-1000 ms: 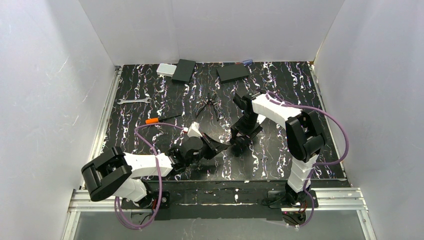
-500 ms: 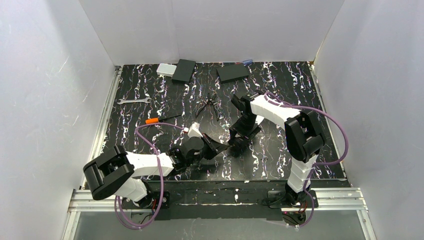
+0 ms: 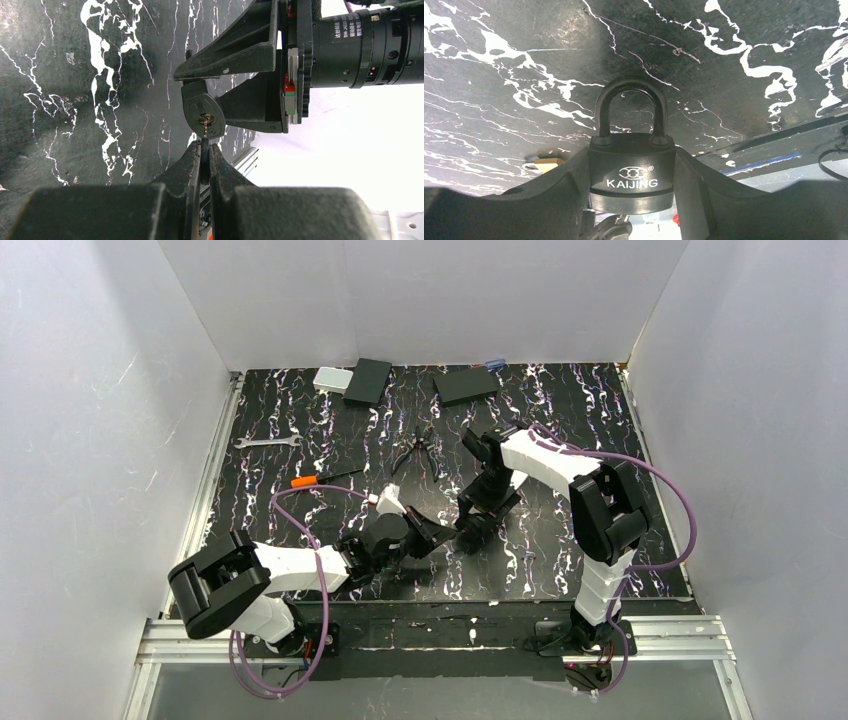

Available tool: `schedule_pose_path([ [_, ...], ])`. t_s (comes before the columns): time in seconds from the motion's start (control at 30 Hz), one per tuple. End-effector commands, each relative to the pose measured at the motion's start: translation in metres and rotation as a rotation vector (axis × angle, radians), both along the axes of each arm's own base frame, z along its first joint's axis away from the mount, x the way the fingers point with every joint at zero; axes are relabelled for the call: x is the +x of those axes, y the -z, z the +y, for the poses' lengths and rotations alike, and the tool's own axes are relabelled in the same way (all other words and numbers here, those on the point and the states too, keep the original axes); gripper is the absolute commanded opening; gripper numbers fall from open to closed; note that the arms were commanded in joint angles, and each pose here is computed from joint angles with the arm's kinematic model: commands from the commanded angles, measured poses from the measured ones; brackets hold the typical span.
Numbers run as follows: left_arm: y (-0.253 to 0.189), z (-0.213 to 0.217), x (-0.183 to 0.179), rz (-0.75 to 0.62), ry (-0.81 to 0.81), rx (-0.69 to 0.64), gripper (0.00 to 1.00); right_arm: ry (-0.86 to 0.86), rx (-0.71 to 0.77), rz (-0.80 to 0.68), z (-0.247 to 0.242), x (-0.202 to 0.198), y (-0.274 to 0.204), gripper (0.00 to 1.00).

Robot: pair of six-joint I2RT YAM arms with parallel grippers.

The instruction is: Unlock with the key

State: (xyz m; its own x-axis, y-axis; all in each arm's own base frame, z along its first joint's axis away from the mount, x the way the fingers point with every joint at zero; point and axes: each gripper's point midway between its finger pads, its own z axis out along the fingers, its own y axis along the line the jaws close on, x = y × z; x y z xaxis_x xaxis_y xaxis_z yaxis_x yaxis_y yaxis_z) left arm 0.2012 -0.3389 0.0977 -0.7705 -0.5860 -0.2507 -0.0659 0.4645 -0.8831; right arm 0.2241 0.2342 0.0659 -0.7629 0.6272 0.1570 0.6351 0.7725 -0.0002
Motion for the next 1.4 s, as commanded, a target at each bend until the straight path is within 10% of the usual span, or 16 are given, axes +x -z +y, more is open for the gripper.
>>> schedule_pose_path([
  [0.0, -0.017, -0.007, 0.007, -0.051, -0.008, -0.022, 0.00, 0.011, 0.061, 0.001, 0.009, -0.005, -0.018, 0.01],
  [1.37, 0.002, -0.003, 0.017, -0.061, -0.061, 0.045, 0.00, 0.051, 0.071, 0.025, 0.023, -0.015, -0.036, 0.01],
])
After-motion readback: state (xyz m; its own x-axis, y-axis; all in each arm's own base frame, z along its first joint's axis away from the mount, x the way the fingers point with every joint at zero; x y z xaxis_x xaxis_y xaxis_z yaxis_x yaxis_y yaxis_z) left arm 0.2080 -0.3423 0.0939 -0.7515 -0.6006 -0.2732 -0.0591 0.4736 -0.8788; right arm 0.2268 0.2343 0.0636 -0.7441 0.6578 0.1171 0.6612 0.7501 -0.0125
